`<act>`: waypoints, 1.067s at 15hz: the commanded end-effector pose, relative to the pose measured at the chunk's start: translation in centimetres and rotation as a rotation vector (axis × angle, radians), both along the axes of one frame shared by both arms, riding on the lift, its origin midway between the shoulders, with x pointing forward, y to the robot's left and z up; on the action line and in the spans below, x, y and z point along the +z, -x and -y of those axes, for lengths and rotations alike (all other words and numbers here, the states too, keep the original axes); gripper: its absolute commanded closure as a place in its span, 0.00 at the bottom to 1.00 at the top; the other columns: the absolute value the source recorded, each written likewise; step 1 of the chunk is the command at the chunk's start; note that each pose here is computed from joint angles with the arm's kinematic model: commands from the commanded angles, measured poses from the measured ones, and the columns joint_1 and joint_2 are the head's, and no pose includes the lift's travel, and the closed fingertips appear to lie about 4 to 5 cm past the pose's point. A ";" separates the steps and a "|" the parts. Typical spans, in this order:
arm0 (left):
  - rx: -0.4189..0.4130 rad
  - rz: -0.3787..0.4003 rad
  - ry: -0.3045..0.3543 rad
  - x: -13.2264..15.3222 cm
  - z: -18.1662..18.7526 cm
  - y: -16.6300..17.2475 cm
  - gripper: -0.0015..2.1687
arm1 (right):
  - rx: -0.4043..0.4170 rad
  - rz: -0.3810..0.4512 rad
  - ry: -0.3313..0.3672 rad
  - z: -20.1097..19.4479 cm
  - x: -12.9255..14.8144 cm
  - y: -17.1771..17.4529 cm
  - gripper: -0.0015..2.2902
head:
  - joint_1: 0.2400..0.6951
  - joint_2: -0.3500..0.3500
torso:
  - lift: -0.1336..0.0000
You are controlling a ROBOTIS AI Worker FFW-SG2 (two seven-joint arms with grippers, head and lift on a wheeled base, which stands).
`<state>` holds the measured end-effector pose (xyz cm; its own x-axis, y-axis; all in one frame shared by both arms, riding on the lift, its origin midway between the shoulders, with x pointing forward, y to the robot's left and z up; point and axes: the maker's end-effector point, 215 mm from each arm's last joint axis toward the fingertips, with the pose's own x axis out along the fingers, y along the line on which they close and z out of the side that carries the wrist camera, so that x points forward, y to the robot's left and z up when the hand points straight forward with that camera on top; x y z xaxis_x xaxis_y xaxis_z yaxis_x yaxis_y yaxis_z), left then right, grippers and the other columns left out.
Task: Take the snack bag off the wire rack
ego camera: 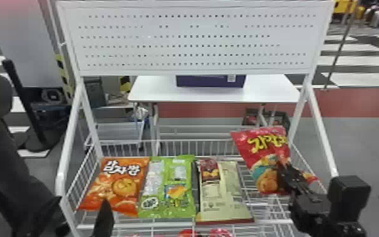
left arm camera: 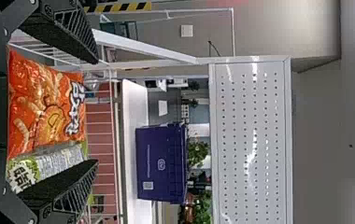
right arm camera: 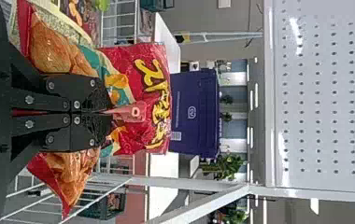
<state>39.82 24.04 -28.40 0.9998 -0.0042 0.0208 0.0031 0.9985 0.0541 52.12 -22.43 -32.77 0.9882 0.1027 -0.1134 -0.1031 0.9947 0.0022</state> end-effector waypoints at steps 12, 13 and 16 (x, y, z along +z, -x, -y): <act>-0.001 0.061 0.019 1.8 -0.3 2.0 0.06 | -0.052 0.175 -0.069 2.6 4.9 12.8 0.82 | 0.57 0.50 | 1.00; -0.002 0.059 0.018 1.7 -0.3 2.1 0.06 | -0.064 0.167 -0.067 3.3 4.6 13.1 0.82 | 0.57 0.50 | 1.00; 0.001 0.051 0.020 1.4 -0.6 2.2 0.06 | -0.100 0.177 -0.066 5.5 4.8 14.1 0.82 | 0.57 0.50 | 1.00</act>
<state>37.70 24.55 -26.81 0.9971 -0.0045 0.0762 0.0019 0.9994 0.0345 38.49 -27.01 -28.19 0.9979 0.0202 0.0608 -0.0239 0.9979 0.0600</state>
